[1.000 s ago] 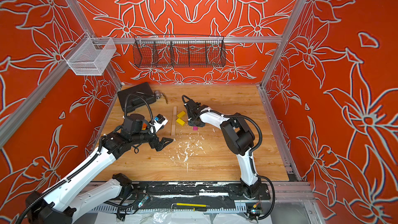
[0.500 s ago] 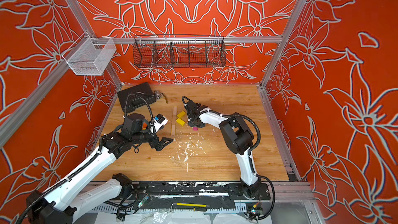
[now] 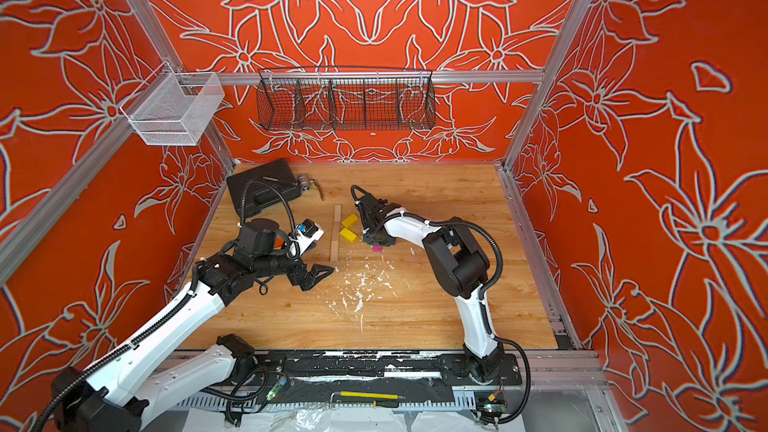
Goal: Assemble the letter k with building blocks
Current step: Assemble the building block at the center of the board.
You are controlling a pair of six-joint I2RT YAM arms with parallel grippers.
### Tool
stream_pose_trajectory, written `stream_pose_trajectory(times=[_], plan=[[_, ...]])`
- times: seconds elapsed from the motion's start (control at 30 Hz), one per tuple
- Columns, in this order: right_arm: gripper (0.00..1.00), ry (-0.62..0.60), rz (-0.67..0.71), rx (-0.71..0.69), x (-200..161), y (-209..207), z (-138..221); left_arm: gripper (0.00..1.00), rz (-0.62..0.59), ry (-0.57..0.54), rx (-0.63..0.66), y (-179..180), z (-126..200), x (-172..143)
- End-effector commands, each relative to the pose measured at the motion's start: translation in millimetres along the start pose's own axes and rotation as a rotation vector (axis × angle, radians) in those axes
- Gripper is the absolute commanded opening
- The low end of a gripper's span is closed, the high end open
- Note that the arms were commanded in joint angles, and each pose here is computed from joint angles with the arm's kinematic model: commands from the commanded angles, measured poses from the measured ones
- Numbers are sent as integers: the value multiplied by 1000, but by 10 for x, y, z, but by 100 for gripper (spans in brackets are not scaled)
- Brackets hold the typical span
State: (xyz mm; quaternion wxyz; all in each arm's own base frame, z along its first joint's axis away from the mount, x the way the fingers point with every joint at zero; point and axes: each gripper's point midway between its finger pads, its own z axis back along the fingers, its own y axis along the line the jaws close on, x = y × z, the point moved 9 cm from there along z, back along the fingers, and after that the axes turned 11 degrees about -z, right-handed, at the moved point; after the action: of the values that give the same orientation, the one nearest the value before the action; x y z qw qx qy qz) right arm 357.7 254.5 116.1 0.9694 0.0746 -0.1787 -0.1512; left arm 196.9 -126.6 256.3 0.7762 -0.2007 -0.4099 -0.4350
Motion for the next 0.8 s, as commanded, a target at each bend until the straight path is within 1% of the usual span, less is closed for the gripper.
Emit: stream_pose_trajectory(times=[0.0,0.77], plan=[[34,-14,-2,-25,23,-14,-43,98,-9,-31,0,22,35,77],[33,-6,7,-30,31,7,-96,98,8,-30,-5,50,23,76]])
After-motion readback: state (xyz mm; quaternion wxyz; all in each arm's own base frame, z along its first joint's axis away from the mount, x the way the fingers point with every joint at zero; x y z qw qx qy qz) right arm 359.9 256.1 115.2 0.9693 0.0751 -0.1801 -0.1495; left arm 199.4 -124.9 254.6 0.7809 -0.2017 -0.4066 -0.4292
